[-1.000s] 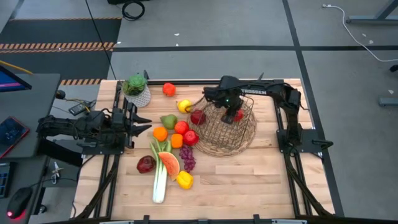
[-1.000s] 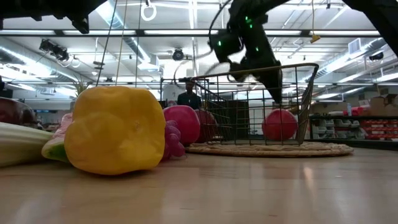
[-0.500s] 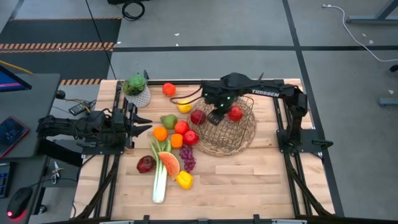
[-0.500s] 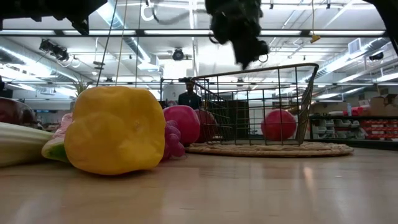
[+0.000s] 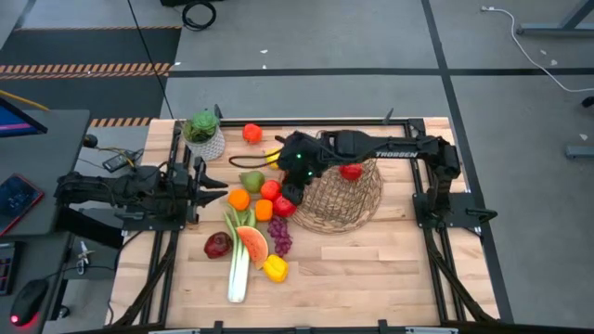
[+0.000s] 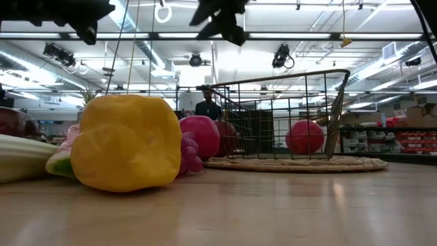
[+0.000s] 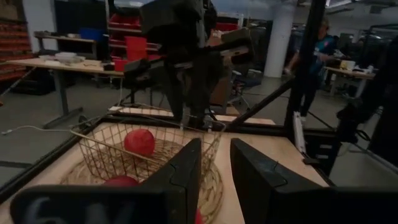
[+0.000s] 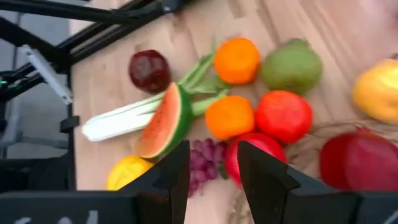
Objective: Build produce basket
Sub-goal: Put the yellow bell pepper into the gold wire basket
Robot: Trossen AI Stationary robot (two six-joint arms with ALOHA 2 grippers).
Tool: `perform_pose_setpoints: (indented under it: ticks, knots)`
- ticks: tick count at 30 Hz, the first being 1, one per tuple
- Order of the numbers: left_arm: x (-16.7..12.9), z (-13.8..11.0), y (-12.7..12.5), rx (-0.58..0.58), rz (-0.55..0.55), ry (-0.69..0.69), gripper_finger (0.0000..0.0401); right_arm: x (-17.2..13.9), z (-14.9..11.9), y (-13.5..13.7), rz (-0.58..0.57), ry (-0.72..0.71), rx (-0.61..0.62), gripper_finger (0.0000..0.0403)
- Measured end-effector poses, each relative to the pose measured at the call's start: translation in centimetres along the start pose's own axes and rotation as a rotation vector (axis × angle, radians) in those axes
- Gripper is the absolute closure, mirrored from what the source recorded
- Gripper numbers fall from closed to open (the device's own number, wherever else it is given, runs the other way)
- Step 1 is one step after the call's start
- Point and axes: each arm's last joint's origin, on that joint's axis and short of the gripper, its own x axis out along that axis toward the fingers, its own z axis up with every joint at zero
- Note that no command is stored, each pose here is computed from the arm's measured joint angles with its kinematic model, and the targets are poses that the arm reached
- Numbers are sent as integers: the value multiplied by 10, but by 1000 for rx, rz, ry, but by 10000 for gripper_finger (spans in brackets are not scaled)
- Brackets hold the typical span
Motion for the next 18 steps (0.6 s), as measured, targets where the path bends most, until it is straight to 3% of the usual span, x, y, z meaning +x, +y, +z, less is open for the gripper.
perform_pose_setpoints:
  ticks: [9, 12, 18]
  knots:
    - [-7, 13, -4, -9, -55, 85, 307, 6, -11, 61, 60, -154, -154, 264]
    - [-7, 13, -6, -8, -74, 92, 307, 19, -16, 76, 77, -170, -220, 264]
    - [-7, 12, -8, -9, -95, 97, 307, 72, -39, 86, 69, -73, -226, 264]
